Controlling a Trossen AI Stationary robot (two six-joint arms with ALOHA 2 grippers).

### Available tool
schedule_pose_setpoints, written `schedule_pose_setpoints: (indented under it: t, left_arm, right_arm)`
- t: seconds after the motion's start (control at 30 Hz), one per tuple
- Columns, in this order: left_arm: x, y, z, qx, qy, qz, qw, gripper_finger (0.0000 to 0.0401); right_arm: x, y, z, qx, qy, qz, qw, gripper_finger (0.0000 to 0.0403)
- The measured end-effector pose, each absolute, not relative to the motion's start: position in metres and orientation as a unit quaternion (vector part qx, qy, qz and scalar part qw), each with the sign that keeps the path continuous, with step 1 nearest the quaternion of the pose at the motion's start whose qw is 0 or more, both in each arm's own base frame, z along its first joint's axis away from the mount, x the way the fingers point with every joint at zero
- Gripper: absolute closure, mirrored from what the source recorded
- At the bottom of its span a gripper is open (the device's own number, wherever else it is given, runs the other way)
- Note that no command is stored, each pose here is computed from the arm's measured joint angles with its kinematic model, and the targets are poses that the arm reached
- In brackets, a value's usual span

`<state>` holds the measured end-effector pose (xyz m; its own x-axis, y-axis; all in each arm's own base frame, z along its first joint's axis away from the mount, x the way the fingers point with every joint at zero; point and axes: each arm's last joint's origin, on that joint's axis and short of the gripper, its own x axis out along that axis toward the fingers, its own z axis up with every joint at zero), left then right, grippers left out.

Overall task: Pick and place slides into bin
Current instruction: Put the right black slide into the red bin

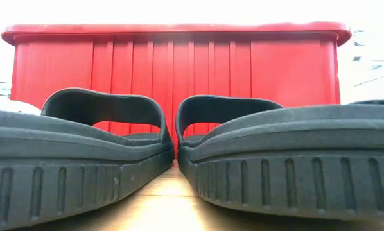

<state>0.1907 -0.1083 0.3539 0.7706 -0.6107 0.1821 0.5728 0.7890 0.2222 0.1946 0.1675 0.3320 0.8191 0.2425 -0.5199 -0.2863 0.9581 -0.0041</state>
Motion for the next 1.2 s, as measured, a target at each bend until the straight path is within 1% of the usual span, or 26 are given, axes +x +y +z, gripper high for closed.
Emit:
schedule_pose_setpoints:
  t: [0.13, 0.27, 0.33, 0.47, 0.63, 0.8, 1.0, 1.2]
  left_arm:
    - [0.189, -0.111, 0.354, 0.081, -0.125, -0.320, 0.936, 0.0274]
    - [0.189, -0.111, 0.354, 0.081, -0.125, -0.321, 0.936, 0.0274]
    - [0.189, -0.111, 0.354, 0.081, -0.125, -0.320, 0.936, 0.0274]
    - [0.189, -0.111, 0.354, 0.081, -0.124, -0.320, 0.936, 0.0274]
    - [0.189, -0.111, 0.354, 0.079, -0.124, -0.320, 0.936, 0.0274]
    - [0.189, -0.111, 0.354, 0.079, -0.123, -0.320, 0.936, 0.0274]
    - [0.189, -0.111, 0.354, 0.078, -0.123, -0.320, 0.936, 0.0274]
    - [0.189, -0.111, 0.354, 0.078, -0.123, -0.320, 0.936, 0.0274]
  right_arm:
    - [0.196, 0.179, 0.335, -0.059, 0.295, 0.106, 0.948, 0.0248]
    - [0.207, 0.191, 0.327, -0.082, 0.358, 0.080, 0.927, 0.0248]
    - [0.212, 0.196, 0.324, -0.098, 0.386, 0.053, 0.916, 0.0248]
    - [0.224, 0.206, 0.319, -0.127, 0.418, 0.013, 0.899, 0.0248]
    - [0.232, 0.215, 0.313, -0.136, 0.451, -0.012, 0.882, 0.0248]
    - [0.233, 0.216, 0.298, -0.143, 0.501, -0.066, 0.851, 0.0248]
    - [0.235, 0.222, 0.281, -0.163, 0.541, -0.111, 0.817, 0.0248]
    - [0.233, 0.231, 0.271, -0.197, 0.550, -0.163, 0.795, 0.0248]
